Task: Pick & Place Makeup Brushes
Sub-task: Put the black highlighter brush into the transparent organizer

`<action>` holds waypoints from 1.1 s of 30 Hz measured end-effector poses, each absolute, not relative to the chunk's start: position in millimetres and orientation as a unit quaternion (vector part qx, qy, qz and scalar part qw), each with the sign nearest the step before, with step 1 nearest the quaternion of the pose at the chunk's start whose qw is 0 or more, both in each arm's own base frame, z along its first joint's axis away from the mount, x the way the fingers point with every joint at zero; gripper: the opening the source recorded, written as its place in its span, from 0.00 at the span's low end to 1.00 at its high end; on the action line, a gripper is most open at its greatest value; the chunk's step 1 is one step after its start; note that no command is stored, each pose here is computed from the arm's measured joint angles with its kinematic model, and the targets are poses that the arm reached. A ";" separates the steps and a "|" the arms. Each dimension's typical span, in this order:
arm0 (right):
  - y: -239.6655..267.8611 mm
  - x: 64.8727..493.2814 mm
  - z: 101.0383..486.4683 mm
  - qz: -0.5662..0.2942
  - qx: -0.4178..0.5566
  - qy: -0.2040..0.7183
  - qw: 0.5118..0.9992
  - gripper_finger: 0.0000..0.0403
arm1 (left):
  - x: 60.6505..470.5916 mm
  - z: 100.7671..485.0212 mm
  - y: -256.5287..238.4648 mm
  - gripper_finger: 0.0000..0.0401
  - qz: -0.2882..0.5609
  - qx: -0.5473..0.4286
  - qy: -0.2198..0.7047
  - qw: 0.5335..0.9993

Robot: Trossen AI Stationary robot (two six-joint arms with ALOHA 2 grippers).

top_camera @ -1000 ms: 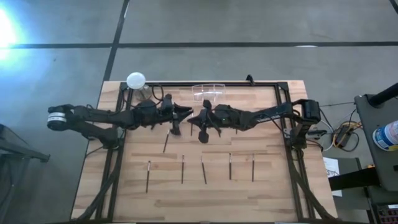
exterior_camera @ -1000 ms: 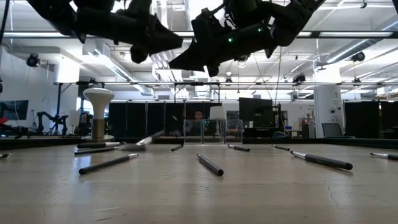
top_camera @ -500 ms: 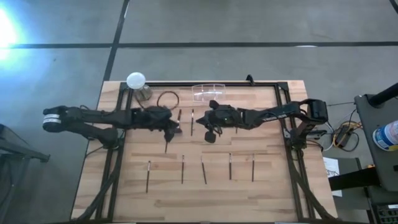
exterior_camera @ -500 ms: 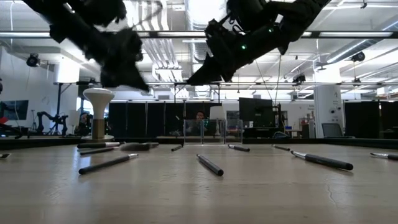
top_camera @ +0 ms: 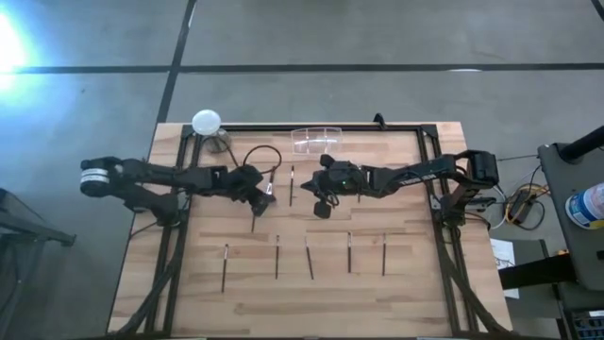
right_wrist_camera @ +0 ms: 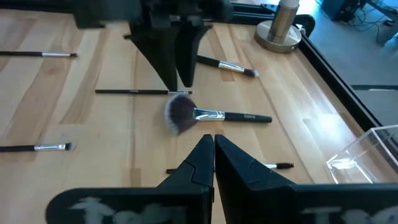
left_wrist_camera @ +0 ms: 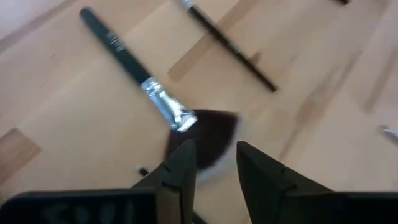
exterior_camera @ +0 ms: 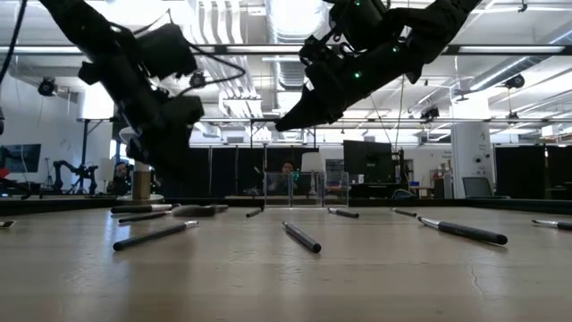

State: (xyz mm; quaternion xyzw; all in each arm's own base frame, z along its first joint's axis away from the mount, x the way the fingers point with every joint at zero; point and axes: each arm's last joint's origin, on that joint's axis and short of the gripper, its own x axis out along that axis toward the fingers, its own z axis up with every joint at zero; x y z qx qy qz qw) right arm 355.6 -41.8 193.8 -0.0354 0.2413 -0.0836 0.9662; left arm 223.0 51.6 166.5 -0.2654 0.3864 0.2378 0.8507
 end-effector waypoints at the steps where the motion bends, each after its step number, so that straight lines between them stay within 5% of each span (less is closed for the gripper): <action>1: -41.5 355.5 193.5 -0.083 -0.036 0.242 0.966 0.02 | 223.5 163.0 53.5 0.27 0.242 -0.266 0.393 0.846; 15: -41.3 355.3 193.2 -0.081 -0.036 0.242 0.966 0.02 | 239.0 129.2 60.0 0.27 0.235 -0.224 0.441 0.837; 23: -41.3 355.1 192.8 -0.080 -0.041 0.243 0.966 0.02 | 237.1 133.0 59.4 0.03 0.222 -0.206 0.443 0.844; 33: -41.5 355.1 192.8 -0.073 -0.077 0.246 0.964 0.02 | 224.0 168.0 55.0 0.00 0.184 -0.194 0.397 0.878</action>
